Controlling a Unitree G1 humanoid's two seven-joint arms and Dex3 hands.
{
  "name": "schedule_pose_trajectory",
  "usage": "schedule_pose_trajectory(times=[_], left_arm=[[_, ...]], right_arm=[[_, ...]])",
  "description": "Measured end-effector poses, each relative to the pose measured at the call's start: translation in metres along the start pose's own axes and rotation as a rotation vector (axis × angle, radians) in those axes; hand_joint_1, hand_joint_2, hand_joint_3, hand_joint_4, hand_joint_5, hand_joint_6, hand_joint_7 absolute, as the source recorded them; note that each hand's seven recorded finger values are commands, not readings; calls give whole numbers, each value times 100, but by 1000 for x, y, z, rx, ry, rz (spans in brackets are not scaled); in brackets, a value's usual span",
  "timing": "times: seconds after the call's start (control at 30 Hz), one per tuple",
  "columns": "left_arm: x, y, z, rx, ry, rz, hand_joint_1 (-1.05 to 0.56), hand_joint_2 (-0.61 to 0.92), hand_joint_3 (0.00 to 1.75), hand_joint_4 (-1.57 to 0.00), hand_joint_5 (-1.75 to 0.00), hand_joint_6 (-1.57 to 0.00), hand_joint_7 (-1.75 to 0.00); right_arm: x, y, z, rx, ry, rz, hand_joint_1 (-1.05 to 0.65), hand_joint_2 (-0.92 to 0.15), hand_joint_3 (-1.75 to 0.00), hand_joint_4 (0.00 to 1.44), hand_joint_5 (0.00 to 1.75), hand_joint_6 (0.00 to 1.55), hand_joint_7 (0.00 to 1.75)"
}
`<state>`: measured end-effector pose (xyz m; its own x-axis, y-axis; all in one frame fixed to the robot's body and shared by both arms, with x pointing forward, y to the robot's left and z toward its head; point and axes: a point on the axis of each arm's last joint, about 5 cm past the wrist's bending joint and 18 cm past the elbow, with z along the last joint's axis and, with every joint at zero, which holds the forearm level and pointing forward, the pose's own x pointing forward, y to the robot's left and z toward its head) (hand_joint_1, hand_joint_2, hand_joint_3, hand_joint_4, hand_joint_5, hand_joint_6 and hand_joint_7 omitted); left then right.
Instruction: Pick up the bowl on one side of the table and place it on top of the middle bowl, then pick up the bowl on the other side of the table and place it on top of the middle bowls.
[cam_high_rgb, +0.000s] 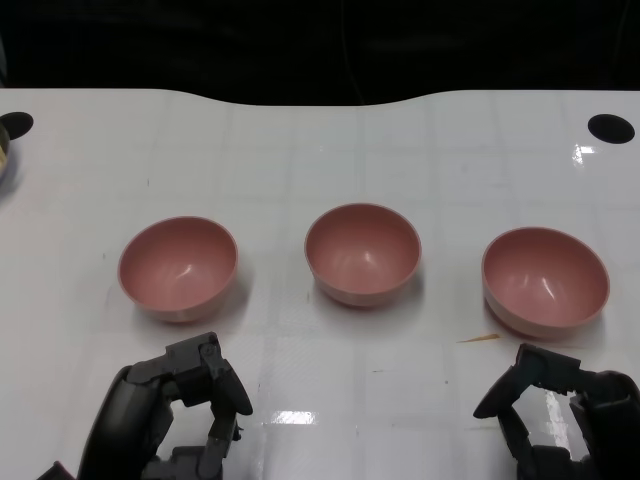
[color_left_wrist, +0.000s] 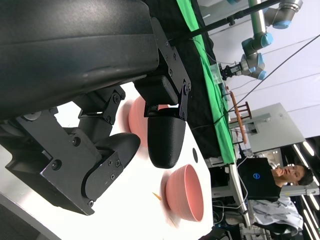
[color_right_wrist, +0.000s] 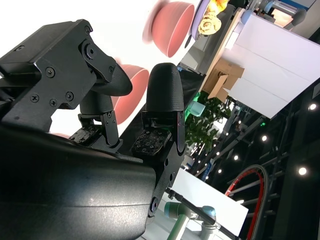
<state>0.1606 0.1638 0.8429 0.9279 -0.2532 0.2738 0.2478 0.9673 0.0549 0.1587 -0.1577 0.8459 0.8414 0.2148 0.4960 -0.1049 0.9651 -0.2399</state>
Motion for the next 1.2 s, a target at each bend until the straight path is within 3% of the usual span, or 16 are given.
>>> schedule_pose_trajectory(times=[0.37, 0.63, 0.8, 0.9, 1.03, 1.2], left_arm=[[1, 1, -1, -15, 2, 13, -6, 31, 141, -78, -165, -80, -138], [3, 4, -2, -14, -19, 28, -11, 50, 101, -66, -127, -71, -82], [4, 6, -1, 27, -9, 36, -15, 69, 60, -59, -112, -63, -51], [6, 9, 1, 101, 6, 34, -28, 86, 20, -60, -81, -67, -17], [12, 14, 8, 253, 37, 49, -34, 91, 5, -55, -59, -64, -4], [22, 21, 27, 502, 39, 35, -36, 92, 2, -45, -49, -50, 0]], right_arm=[[1, 0, -1, -3, 5, 1, 4, -35, -131, 79, 144, 83, 121], [1, 0, -1, -5, 5, -7, 3, -35, -133, 79, 143, 84, 119], [1, 1, -1, -5, 4, -7, 4, -35, -134, 79, 144, 84, 120], [1, 1, -1, -5, 4, -6, 4, -35, -134, 79, 145, 83, 120], [1, 1, -1, -3, 4, -6, 4, -34, -135, 79, 146, 84, 120], [1, 2, -1, -8, 4, -4, 3, -32, -136, 79, 144, 84, 120]])
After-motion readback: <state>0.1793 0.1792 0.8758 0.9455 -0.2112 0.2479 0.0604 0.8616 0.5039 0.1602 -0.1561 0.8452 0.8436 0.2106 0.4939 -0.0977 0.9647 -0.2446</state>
